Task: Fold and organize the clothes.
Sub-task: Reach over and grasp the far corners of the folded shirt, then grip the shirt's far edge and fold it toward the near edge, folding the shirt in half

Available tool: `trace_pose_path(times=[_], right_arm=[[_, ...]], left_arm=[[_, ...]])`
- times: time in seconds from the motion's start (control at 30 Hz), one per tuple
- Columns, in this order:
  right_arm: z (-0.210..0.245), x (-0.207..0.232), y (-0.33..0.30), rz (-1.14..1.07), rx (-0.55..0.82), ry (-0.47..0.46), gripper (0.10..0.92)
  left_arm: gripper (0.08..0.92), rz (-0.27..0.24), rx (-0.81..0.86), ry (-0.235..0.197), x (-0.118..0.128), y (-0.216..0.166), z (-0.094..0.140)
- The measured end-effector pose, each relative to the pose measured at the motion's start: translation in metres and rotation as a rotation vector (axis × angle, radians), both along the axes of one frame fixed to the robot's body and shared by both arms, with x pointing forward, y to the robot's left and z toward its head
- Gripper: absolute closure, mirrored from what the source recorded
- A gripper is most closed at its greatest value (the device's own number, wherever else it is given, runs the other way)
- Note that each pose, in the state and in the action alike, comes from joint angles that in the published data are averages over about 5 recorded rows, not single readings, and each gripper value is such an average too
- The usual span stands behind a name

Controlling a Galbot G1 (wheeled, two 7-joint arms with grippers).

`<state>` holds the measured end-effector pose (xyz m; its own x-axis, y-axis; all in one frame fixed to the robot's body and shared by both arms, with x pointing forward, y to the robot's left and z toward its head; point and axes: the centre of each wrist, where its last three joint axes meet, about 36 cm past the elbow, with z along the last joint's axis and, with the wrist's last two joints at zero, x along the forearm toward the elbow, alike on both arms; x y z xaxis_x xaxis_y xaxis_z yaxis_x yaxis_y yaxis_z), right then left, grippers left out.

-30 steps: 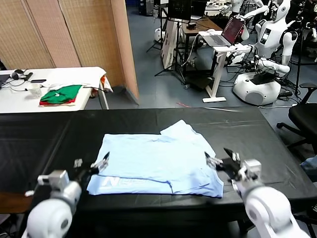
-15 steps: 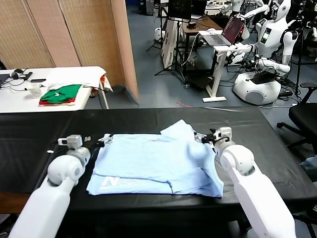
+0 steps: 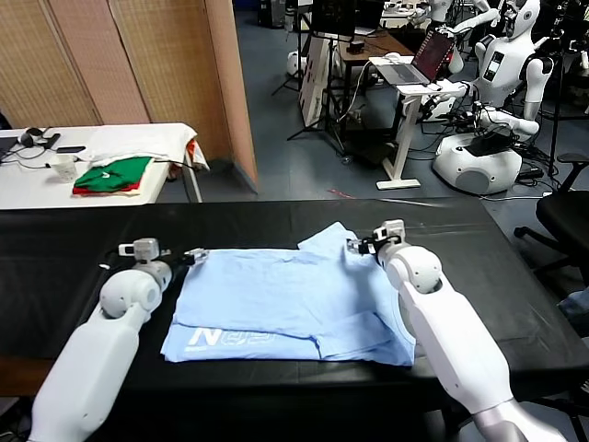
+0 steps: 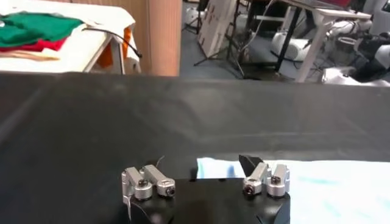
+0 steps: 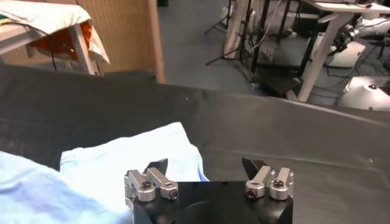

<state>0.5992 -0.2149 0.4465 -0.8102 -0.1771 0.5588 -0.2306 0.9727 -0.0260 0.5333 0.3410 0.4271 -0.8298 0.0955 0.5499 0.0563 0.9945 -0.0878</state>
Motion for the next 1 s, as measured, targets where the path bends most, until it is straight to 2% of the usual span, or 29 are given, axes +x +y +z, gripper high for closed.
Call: trace_pose_path(times=[0.07, 0.13, 0.33, 0.6, 0.73, 1.0], right_arm=[[-0.002, 0.002, 0.002, 0.003, 0.000, 0.006, 0.248], [-0.004, 0.003, 0.004, 0.006, 0.001, 0.011, 0.322], [-0.007, 0.004, 0.006, 0.011, 0.000, 0.020, 0.626], [-0.011, 0.003, 0.006, 0.013, 0.007, 0.007, 0.827], [-0.011, 0.000, 0.004, 0.015, 0.029, -0.038, 0.879], [-0.006, -0.011, -0.007, 0.022, 0.067, -0.135, 0.881]], left_arm=[[0.192, -0.004, 0.004, 0.008, -0.001, -0.001, -0.002], [0.250, -0.004, 0.009, 0.014, -0.001, -0.001, -0.005], [0.505, -0.002, 0.009, 0.018, 0.001, -0.001, -0.006], [0.775, -0.020, -0.004, 0.010, 0.004, -0.007, -0.004], [0.839, -0.022, -0.008, -0.010, 0.004, -0.011, -0.003], [0.848, -0.015, -0.025, -0.047, -0.005, -0.008, 0.007]])
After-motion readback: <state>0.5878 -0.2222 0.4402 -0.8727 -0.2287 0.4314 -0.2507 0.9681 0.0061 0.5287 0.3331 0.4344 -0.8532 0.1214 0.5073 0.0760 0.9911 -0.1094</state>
